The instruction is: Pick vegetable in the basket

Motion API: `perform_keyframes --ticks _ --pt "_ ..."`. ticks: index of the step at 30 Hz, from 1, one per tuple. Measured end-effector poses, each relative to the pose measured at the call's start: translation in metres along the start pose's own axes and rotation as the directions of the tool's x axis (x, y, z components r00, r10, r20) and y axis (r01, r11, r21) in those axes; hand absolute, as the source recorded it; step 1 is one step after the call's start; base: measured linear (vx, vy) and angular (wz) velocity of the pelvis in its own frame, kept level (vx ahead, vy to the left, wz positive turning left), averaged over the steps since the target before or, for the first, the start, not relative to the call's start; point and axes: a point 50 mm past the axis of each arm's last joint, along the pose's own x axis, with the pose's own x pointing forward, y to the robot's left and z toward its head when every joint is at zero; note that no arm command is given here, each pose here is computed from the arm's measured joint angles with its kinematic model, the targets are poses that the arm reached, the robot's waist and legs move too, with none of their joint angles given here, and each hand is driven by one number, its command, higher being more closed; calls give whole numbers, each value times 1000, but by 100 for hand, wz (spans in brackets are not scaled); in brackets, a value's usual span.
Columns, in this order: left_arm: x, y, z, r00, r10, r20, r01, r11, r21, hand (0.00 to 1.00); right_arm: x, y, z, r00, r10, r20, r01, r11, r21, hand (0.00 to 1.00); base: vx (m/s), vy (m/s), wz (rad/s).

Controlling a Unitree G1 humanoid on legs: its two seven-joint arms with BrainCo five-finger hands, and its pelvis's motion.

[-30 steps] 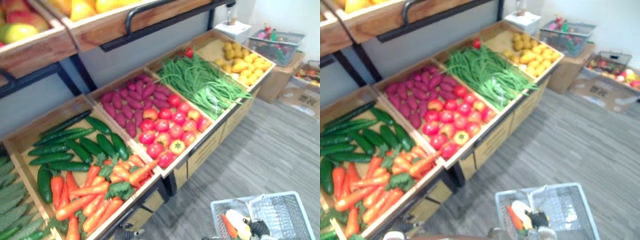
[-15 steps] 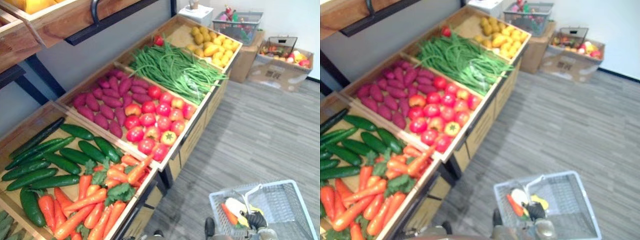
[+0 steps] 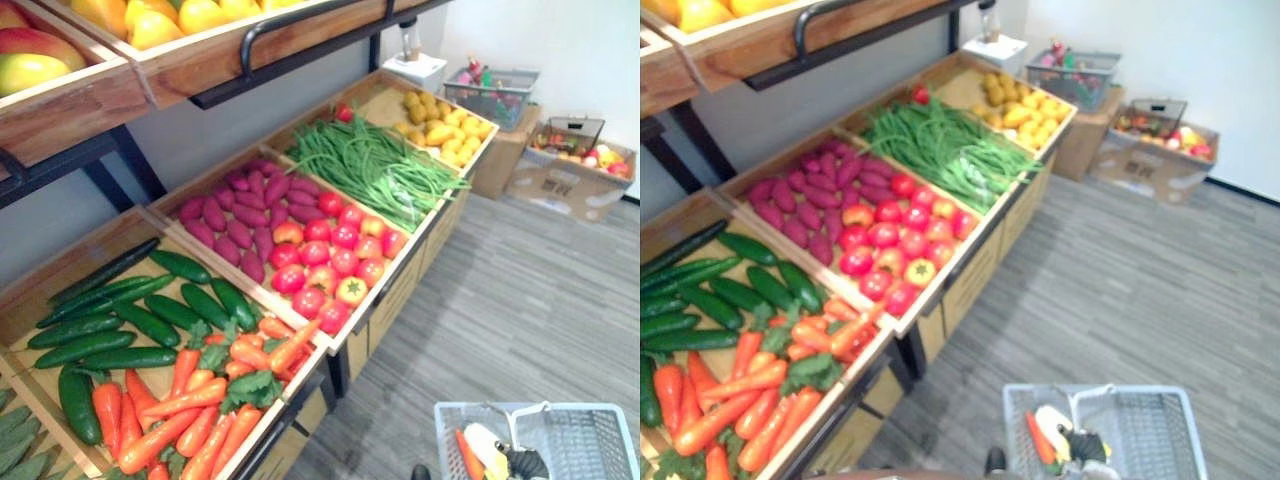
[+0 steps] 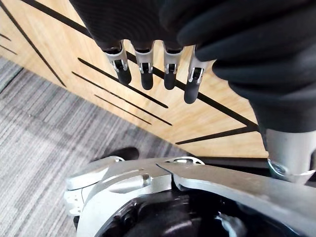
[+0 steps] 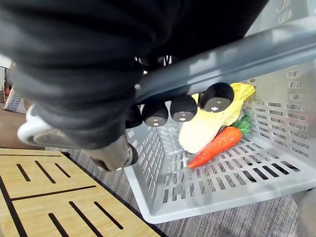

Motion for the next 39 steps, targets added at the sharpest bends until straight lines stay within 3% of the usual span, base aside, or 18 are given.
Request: perform_keyframes --ticks 3,12,21,28,32,39 --pt "-1 3 -6 999 18 -28 -19 998 -60 0 0 -1 -2 1000 -8 -13 8 1000 13 100 -9 -6 3" --pt "0 -2 -3 1000 8 -28 -10 998 -63 0 1 -7 -1 999 -42 -13 42 998 52 100 -12 2 -12" --pt "5 9 6 998 -62 -15 62 998 19 0 7 12 32 994 -30 109 18 993 116 100 -151 70 -76" --pt "3 9 -1 999 -11 -36 7 995 -95 0 14 35 61 982 51 181 -66 995 77 100 -135 44 -126" --pt "7 20 19 996 89 22 -86 989 -118 0 15 38 52 990 61 127 -68 997 45 100 -65 -174 -121" --pt "12 14 43 992 103 71 -90 981 -172 0 14 30 47 990 82 115 -74 995 -73 100 -110 -356 -125"
